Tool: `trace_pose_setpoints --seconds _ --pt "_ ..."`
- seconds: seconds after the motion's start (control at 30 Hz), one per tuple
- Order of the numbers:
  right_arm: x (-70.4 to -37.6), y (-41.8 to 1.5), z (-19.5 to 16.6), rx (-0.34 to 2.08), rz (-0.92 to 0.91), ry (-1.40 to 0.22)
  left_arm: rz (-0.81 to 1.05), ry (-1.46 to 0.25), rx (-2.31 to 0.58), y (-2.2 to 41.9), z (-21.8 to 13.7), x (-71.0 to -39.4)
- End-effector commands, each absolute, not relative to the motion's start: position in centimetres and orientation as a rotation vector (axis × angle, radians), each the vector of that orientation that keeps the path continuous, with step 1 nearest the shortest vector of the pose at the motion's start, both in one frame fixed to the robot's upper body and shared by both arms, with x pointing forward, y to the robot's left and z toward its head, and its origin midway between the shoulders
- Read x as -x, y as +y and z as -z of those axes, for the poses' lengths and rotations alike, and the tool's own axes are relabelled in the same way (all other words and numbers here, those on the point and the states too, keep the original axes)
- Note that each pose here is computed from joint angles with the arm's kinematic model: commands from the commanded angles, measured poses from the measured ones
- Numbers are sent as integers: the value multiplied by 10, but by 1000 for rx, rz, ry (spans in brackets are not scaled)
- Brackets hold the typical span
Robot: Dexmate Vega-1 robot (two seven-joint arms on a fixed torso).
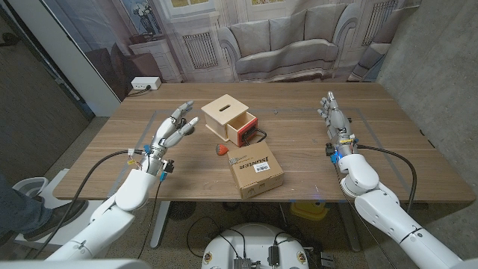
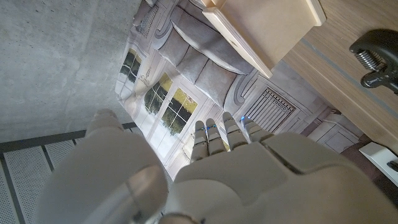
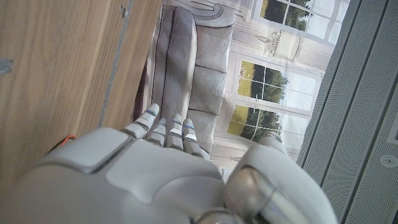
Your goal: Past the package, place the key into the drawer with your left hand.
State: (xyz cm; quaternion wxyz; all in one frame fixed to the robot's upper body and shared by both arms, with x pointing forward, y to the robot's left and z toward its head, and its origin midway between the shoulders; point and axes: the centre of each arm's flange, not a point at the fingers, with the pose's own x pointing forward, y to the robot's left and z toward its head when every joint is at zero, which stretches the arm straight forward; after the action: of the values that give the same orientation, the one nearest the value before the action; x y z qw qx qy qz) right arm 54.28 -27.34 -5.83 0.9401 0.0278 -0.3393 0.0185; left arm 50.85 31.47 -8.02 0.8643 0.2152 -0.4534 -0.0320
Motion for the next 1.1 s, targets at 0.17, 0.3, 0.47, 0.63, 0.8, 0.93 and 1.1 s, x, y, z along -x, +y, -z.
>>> trace_pose_setpoints --seconds 0.17,0.3,0.47,0.63,0.8,0.93,1.1 --pt "-533 -271 60 -52 -32 -698 26 -981 -470 319 96 -490" --pt "-531 -271 61 -51 -30 -700 13 -991 -479 319 99 -485" --pt "-527 -272 64 -55 -26 -701 -5 -1007 -492 319 103 -480" --pt "-524 -272 65 -54 -21 -701 -22 -1028 -492 318 106 -479" --pt "-523 -273 63 -53 -17 -707 -32 -1039 -501 317 108 -479" --pt "-523 -273 62 -60 -20 -704 -42 -1041 -533 315 109 -479" --pt "-522 -274 60 -49 -21 -704 -51 -1053 -566 314 109 -477"
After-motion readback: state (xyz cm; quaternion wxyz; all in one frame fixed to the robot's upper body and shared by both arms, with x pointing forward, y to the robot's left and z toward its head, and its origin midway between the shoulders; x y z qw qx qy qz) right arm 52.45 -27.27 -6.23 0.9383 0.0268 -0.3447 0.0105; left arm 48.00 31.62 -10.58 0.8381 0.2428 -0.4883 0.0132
